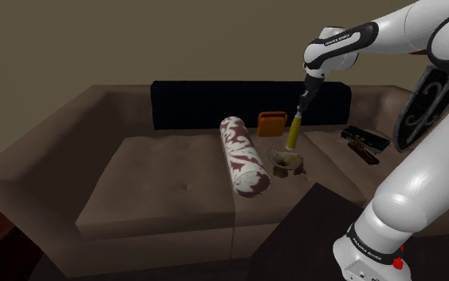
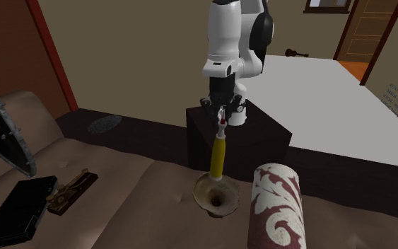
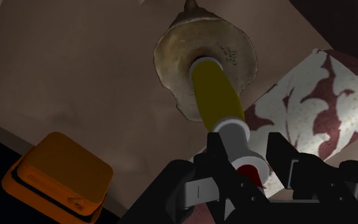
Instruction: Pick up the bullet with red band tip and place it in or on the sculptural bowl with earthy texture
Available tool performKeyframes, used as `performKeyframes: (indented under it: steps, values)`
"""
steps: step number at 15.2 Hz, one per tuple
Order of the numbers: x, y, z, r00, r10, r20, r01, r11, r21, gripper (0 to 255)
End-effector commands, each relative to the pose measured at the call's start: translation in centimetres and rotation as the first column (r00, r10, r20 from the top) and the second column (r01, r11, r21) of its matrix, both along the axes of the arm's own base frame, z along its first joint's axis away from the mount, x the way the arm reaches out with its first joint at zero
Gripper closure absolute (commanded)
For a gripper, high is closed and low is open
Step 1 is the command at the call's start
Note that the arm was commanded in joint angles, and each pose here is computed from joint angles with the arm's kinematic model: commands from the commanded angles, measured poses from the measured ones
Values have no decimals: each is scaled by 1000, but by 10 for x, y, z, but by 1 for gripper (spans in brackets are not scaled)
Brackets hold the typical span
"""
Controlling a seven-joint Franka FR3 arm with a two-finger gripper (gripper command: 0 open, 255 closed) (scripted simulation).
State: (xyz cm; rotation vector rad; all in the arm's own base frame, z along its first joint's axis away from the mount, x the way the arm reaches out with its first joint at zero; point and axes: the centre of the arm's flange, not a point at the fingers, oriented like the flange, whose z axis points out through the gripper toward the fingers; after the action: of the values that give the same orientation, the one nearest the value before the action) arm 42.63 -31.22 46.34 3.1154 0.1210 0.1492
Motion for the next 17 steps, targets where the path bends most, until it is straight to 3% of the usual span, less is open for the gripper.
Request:
performKeyframes:
  steps: [1,6,13,14,17]
  values:
    - [0,0,-10,1000,0,1,0,1000,-1,255]
    - [0,0,-38,1000,0,1,0,1000,-1,255]
    - [0,0,-38,1000,0,1,0,1000,-1,255]
    - [0,0,-37,1000,0,1,0,1000,-1,0]
    - [0,1,-38,1000,0,1,0,1000,-1,0]
